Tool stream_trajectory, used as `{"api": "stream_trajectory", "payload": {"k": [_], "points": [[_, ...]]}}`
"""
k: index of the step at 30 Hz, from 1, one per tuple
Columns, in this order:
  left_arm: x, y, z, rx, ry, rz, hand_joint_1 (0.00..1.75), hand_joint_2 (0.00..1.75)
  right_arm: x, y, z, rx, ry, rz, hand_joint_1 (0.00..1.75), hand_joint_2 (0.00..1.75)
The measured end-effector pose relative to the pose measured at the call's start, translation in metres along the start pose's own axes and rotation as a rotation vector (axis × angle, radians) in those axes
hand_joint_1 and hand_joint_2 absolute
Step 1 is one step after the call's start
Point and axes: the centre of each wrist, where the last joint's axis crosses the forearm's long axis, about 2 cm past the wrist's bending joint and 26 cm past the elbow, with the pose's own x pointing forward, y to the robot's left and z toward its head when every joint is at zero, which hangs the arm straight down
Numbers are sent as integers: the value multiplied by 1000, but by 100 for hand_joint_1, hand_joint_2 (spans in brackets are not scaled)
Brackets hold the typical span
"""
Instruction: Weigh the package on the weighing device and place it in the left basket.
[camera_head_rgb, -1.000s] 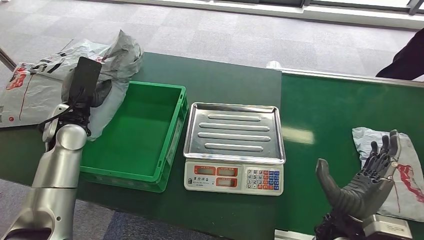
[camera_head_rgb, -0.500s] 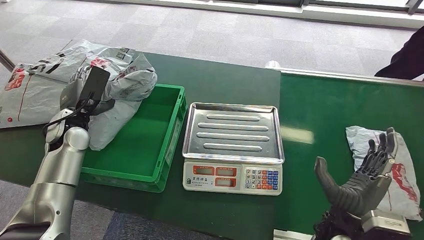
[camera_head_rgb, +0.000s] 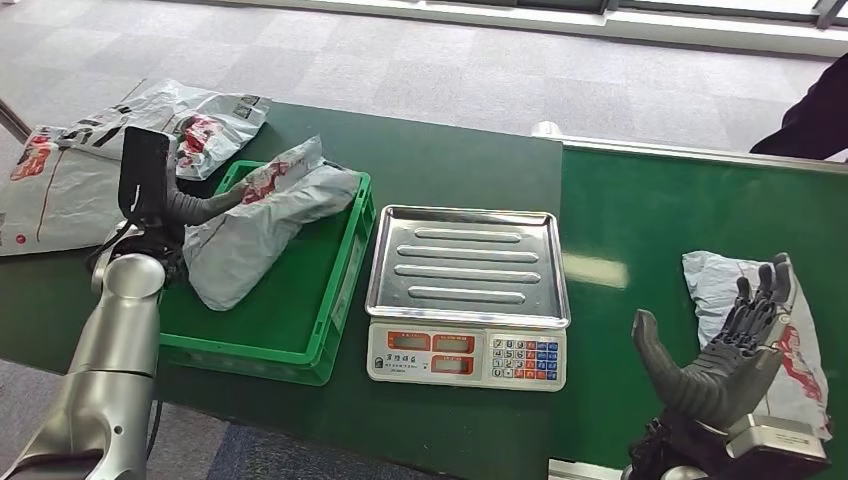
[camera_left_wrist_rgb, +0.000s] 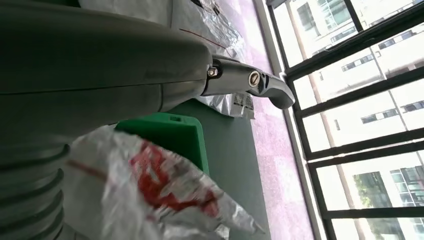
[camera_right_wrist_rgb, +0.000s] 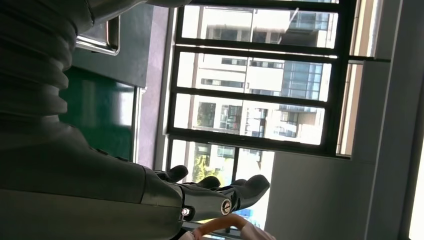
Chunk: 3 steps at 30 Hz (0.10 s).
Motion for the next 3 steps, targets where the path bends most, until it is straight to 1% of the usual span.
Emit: {"api": "stream_trajectory", "payload": {"k": [3], "points": [[1, 2, 6, 23, -91, 158, 0, 175, -1, 0, 1, 0, 4, -6, 0, 175]]}}
